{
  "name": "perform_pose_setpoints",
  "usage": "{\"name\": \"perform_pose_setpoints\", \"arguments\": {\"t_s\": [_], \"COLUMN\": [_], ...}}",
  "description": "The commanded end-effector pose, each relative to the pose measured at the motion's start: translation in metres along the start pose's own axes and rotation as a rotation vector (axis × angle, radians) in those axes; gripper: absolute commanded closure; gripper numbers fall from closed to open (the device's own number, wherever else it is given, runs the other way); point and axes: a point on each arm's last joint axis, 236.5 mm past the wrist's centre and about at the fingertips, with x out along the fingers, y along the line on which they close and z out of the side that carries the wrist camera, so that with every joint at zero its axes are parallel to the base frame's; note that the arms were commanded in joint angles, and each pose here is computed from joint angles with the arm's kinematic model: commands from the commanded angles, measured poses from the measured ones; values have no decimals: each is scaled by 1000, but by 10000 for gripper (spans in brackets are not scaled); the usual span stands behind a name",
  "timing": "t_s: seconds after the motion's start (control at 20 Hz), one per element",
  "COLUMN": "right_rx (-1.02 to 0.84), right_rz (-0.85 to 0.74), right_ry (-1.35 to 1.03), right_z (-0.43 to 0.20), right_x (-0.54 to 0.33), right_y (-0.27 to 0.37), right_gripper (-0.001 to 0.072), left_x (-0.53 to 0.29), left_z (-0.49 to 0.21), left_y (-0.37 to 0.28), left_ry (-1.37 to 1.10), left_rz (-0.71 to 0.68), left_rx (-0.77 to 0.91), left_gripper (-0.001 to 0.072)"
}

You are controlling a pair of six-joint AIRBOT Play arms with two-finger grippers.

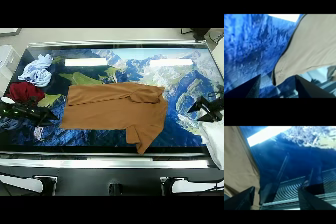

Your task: Fold the clothes and pants, and hang the long-sleeved shirts on hangers.

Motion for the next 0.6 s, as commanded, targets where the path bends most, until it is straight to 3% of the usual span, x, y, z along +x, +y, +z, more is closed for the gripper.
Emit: {"name": "perform_pose_setpoints", "arguments": {"t_s": [0.0, 0.2, 0.25, 0.3, 0.4, 0.45, 0.55], "right_rx": [-1, -2, -5, -6, -1, 4, -12], "right_rz": [1, 6, 5, 4, -6, -8, -27], "right_ry": [21, 32, 36, 38, 48, 67, 126], "right_z": [-13, -15, -16, -17, -19, -23, -37], "right_x": [4, 4, 4, 4, 6, 13, 33], "right_y": [-5, -4, -4, -4, -7, -7, -10], "right_gripper": [125, 153, 153, 154, 161, 161, 159], "left_x": [22, 37, 40, 44, 47, 47, 44], "left_z": [-12, -19, -21, -23, -31, -36, -38], "left_y": [-5, -15, -16, -19, -24, -25, -27], "left_ry": [55, 99, 109, 120, 156, 175, 181], "left_rz": [-3, 5, 8, 11, 9, 4, 1], "left_rx": [36, 59, 61, 68, 87, 102, 111], "left_gripper": [263, 273, 349, 364, 640, 682, 682]}}
